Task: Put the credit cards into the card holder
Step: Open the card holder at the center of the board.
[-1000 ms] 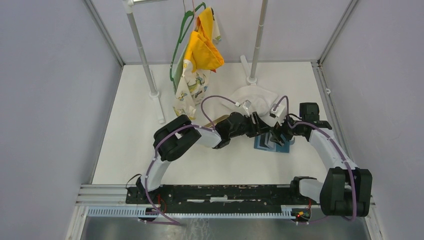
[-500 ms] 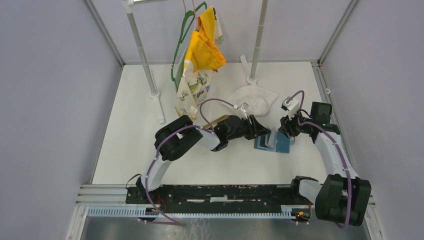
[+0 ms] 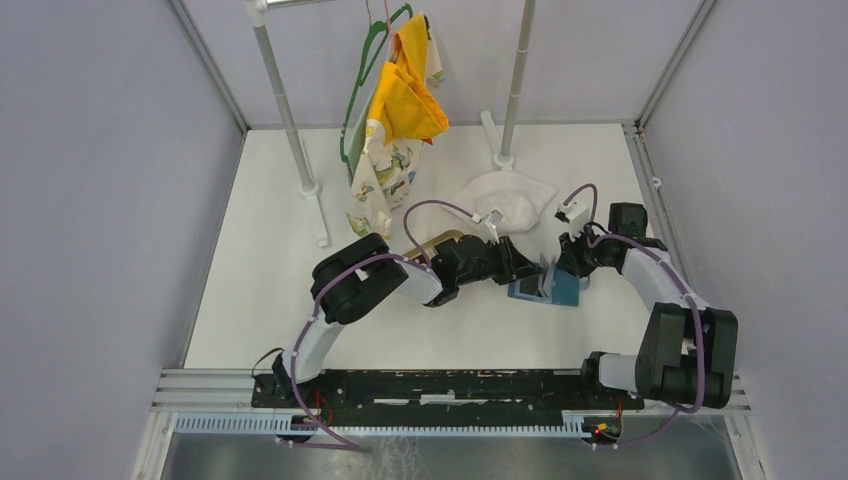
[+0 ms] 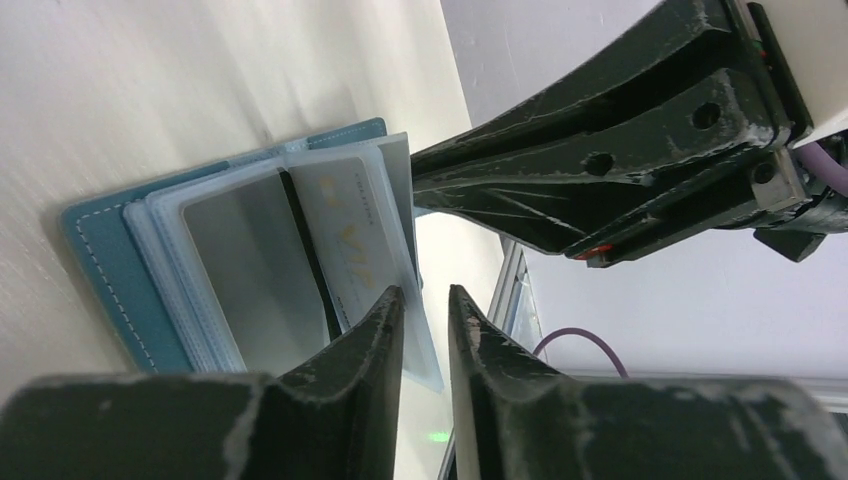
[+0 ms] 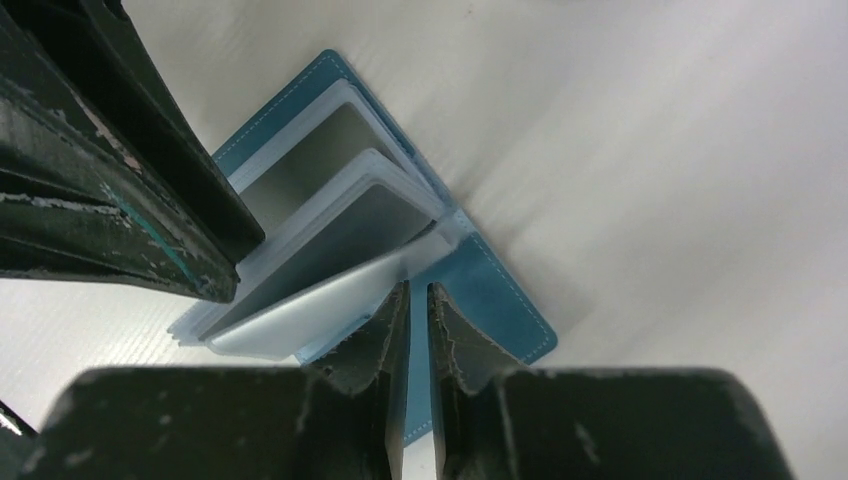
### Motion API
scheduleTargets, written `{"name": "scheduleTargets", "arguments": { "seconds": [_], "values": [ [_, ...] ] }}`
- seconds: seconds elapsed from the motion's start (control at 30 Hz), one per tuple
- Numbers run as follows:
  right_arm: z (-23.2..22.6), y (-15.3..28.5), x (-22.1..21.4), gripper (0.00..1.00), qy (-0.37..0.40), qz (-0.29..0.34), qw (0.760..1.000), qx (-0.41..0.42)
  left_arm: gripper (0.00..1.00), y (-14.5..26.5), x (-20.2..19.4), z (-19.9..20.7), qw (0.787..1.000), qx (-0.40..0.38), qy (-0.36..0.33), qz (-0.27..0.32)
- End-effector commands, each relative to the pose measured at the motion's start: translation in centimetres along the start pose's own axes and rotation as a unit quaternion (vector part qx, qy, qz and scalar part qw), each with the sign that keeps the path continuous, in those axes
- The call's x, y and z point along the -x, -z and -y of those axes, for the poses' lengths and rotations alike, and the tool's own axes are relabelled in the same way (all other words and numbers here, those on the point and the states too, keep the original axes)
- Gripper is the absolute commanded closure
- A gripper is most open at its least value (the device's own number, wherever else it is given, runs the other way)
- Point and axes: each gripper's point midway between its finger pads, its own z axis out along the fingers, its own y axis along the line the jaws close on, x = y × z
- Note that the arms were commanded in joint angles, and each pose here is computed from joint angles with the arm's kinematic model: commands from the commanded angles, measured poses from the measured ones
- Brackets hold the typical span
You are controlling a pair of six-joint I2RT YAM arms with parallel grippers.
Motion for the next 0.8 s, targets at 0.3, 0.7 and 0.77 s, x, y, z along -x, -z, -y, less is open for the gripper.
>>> {"name": "scheduleTargets", "arguments": {
  "seconds": [0.3,0.7,0.77],
  "values": [
    [-3.5,-2.8,-0.4,0.84,-0.026,-0.012,0.996,0.088,0.73,0.4,-1.1,2.4,0.997,-0.064,-0.034,-0.002],
    [-5.9,-3.3,0.6,0.82,-0.017,-0.003,0.989,0.149,0.70,1.1,-2.3,2.4,0.997,-0.069,-0.040,-0.002],
    [-4.2,-2.8,1.1,0.78,0.002,-0.003,0.995,0.102,0.70,1.1,-2.3,1.6,0.998,-0.053,-0.042,0.000]
  ]
}}
